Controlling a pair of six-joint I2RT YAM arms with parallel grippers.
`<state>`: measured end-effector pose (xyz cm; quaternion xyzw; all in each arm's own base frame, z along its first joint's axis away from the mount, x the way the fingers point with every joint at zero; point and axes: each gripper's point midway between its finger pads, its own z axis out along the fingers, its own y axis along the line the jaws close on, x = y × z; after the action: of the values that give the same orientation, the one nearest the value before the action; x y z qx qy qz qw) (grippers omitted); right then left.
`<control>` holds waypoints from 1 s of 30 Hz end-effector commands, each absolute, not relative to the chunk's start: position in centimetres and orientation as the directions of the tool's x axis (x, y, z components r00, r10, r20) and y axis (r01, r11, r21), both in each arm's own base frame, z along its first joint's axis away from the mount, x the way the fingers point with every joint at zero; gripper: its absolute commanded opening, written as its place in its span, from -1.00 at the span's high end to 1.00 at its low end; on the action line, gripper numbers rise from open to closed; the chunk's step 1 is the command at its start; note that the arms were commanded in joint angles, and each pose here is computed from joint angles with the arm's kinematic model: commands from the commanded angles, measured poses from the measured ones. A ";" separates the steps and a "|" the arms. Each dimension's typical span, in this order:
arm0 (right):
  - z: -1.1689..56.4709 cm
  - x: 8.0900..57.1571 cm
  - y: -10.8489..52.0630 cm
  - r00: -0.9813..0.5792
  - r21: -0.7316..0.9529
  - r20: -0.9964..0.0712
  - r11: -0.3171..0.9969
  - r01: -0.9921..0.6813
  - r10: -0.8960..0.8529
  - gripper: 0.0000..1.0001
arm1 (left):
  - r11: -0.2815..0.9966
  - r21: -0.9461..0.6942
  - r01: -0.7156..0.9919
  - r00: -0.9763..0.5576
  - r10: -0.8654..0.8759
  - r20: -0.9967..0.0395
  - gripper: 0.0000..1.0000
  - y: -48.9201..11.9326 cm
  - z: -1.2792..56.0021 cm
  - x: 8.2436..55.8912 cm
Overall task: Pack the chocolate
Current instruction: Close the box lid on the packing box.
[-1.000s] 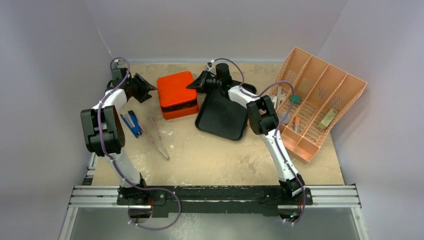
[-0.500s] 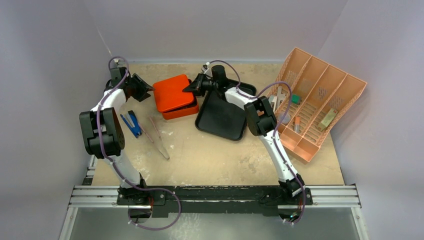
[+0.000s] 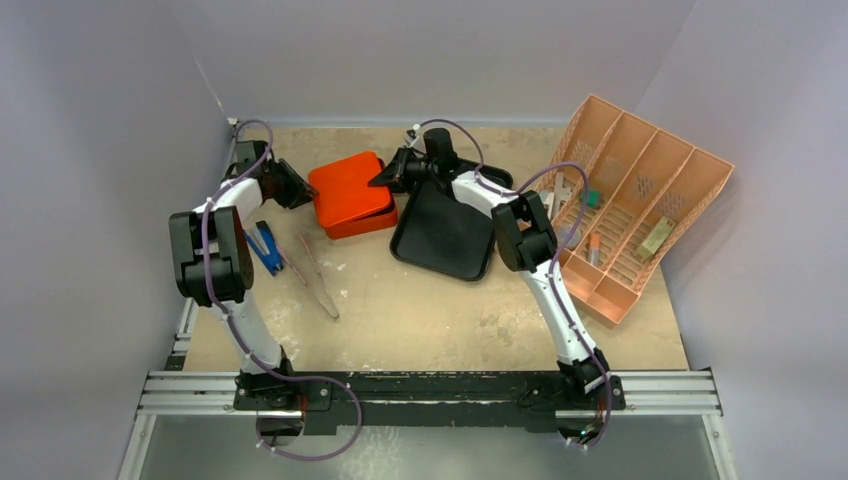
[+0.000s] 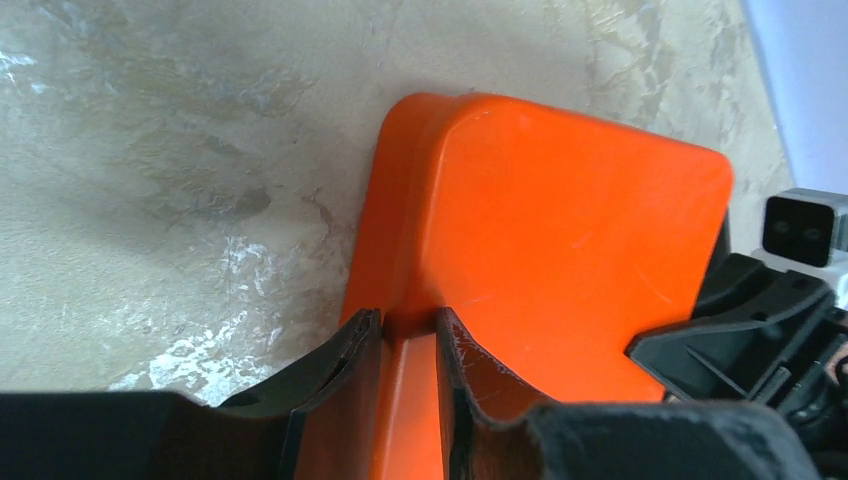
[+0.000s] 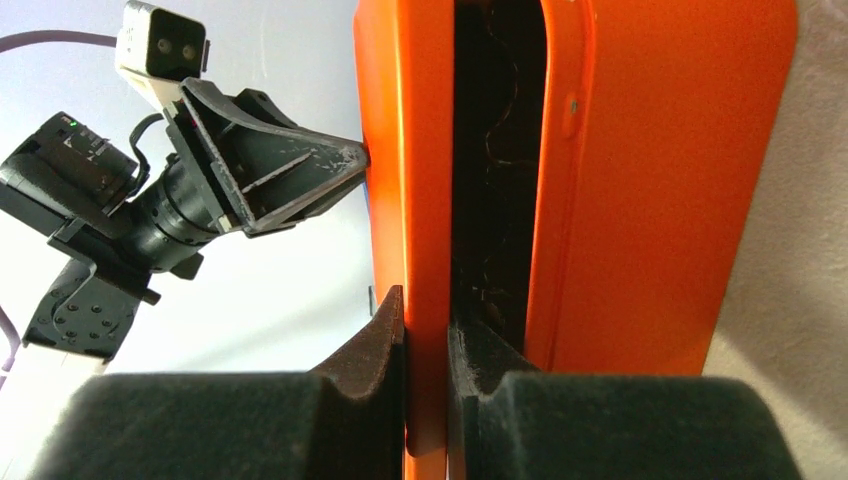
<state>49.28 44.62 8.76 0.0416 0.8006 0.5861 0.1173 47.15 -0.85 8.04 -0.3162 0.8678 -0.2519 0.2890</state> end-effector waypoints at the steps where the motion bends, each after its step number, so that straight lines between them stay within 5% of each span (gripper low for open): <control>1: 12.5 49.7 44.0 -0.945 0.925 -0.248 0.342 -0.165 0.213 0.98 | 0.704 -0.614 -0.356 -0.652 -0.658 -0.376 0.52 -1.7 8.2 47.7; 5: 12.7 49.9 43.9 -0.940 0.918 -0.266 0.352 -0.181 0.212 0.85 | 0.709 -0.607 -0.359 -0.658 -0.653 -0.375 0.61 -2.0 7.4 47.9; 10: 13.3 50.4 43.7 -0.926 0.917 -0.301 0.334 -0.216 0.229 0.91 | 0.716 -0.604 -0.350 -0.660 -0.646 -0.384 0.68 -2.3 7.3 48.3; 19: 14.0 50.8 44.2 -0.916 0.941 -0.295 0.250 -0.229 0.271 1.00 | 0.731 -0.597 -0.331 -0.637 -0.640 -0.430 0.25 -2.0 9.8 48.9; 30: 15.8 51.1 44.2 -0.916 0.960 -0.262 0.181 -0.215 0.302 1.00 | 0.739 -0.589 -0.326 -0.615 -0.639 -0.462 0.15 -1.6 11.9 49.1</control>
<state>49.80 44.28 9.41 0.0453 0.7807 0.6056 0.1470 47.65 -2.00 7.56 -0.2982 0.8805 -0.2309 0.2872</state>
